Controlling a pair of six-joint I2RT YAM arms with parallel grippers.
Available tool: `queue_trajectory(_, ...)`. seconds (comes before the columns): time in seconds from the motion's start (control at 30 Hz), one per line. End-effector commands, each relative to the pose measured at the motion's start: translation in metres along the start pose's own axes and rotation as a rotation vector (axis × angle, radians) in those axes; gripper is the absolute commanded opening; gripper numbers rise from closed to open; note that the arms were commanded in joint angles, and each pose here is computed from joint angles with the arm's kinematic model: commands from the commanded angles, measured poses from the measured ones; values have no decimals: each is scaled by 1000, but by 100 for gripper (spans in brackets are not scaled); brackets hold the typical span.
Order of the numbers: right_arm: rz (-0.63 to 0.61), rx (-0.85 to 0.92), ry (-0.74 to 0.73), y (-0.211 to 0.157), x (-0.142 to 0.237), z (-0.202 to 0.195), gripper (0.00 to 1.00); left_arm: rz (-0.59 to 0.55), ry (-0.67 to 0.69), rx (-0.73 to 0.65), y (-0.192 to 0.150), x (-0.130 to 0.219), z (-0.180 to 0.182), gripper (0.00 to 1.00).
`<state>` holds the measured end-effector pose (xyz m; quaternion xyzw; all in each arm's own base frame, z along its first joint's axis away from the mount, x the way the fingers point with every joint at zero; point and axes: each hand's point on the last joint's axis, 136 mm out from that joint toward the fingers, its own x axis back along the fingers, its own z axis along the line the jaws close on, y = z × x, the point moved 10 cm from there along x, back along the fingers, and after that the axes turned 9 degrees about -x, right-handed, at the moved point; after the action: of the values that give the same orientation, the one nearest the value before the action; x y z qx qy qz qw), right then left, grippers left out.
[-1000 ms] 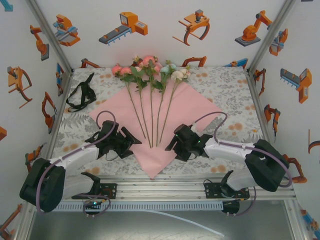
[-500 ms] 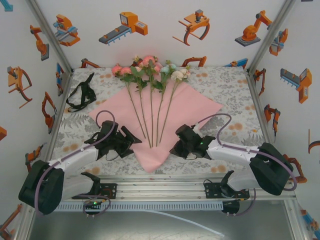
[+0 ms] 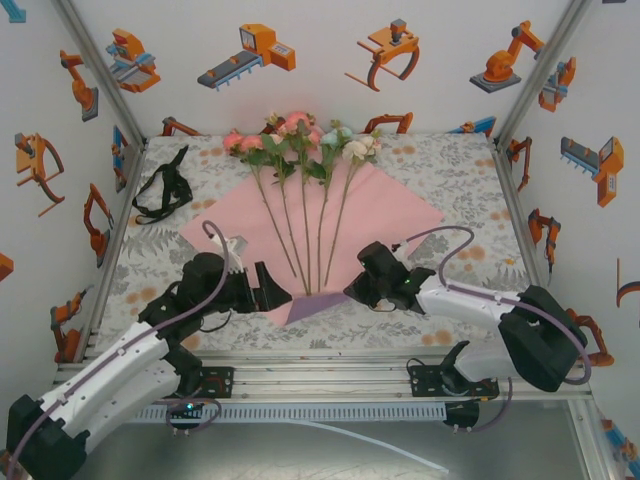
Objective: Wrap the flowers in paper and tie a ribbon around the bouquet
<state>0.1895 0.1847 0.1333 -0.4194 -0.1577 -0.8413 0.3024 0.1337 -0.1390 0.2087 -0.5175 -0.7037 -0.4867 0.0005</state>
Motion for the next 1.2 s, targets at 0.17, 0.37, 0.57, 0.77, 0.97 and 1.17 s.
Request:
queue_trajectory(0.17, -60, -53, 31, 14, 6, 6, 0, 102, 17, -427, -3, -24, -30, 100)
queue_trajectory(0.37, -68, -55, 27, 20, 9, 0, 0, 108, 31, -467, -13, -63, -20, 97)
queue_trajectory(0.57, -82, -5, 1, 25, 14, -5, 0, 163, 55, -474, -18, -86, -15, 91)
queue_trajectory(0.77, -71, 211, 9, 29, 20, 0, 20, 201, -17, -482, -16, -93, -23, 25)
queue_trajectory(0.97, -22, 836, 113, 32, 57, 22, 83, 228, -38, -521, -5, -97, -32, 12)
queue_trajectory(1.17, 9, 1260, 352, 33, 82, 38, 84, 224, -23, -572, 6, -102, -37, 11)
